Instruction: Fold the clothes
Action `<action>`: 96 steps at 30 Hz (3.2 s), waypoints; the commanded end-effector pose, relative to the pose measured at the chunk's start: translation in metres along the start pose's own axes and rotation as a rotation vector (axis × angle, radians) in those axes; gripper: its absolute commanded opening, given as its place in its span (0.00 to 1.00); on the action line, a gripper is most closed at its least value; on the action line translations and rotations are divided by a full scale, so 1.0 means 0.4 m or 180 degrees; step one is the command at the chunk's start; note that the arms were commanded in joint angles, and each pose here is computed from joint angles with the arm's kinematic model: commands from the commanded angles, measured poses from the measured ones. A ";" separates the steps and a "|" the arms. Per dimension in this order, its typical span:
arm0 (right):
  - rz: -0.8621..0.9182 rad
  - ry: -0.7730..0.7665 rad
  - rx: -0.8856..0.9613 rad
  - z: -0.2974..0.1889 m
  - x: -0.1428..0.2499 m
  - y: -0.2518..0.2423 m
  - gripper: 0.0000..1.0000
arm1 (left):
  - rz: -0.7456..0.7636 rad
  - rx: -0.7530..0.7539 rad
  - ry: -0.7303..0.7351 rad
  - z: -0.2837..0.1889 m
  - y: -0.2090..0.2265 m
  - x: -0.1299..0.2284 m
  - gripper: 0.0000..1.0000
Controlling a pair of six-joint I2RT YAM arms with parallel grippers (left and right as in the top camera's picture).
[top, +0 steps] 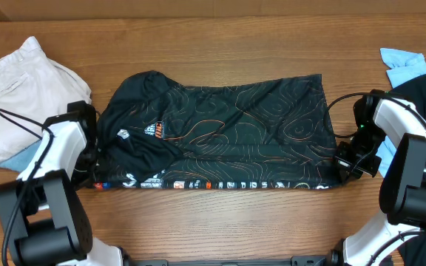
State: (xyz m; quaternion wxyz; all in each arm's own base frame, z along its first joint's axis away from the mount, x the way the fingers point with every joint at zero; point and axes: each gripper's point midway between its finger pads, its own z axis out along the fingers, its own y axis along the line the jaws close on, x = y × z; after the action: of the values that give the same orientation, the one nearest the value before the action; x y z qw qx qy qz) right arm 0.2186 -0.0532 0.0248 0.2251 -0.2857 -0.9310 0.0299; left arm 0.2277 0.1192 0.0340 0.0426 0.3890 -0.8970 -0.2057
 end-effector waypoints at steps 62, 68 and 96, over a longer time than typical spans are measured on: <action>0.0030 -0.1073 -0.0648 -0.029 -0.125 0.075 0.21 | 0.0065 0.0901 -0.0380 -0.105 -0.078 -0.062 0.29; 0.0028 -0.1094 -0.0656 -0.031 -0.129 0.077 0.04 | 0.0066 0.0900 -0.0379 -0.105 -0.077 -0.062 0.30; -0.0130 -0.1653 -0.1246 -0.193 -0.221 0.162 0.26 | 0.0205 0.1009 -0.0417 -0.119 -0.092 -0.070 0.29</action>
State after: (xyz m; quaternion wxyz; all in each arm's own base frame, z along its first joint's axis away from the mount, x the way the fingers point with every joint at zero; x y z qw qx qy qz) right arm 0.3456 -0.0519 0.0408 -0.0700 -0.2894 -0.9514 -0.0790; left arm 0.2694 0.0994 0.0497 -0.0435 0.3623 -0.9254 -0.1022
